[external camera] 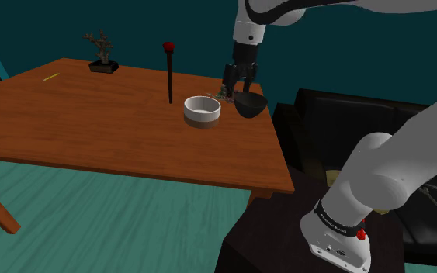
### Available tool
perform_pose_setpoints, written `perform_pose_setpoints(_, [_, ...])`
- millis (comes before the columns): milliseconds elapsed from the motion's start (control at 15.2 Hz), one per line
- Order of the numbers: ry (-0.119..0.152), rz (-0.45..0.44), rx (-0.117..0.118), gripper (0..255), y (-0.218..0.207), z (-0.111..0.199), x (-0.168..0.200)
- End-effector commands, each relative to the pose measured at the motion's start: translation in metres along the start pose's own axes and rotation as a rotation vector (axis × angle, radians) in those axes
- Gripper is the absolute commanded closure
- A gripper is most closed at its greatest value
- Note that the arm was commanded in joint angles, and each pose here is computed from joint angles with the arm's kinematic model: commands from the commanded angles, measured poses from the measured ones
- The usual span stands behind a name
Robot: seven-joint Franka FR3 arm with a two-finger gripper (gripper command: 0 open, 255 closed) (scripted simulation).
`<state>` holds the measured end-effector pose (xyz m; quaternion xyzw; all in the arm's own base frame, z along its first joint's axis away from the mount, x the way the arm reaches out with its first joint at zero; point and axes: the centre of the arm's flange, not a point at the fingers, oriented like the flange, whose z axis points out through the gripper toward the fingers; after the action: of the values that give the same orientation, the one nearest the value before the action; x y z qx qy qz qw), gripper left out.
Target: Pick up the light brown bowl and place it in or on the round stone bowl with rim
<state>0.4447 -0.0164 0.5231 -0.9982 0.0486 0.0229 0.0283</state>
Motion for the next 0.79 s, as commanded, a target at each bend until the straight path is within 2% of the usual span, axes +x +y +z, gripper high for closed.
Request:
perform_pose_setpoints(0, [0.001, -0.001, -0.004, 0, -0.004, 0.013, 0.026])
perform_pose_setpoints(726, [0.001, -0.003, -0.026, 0, -0.017, 0.082, 0.154])
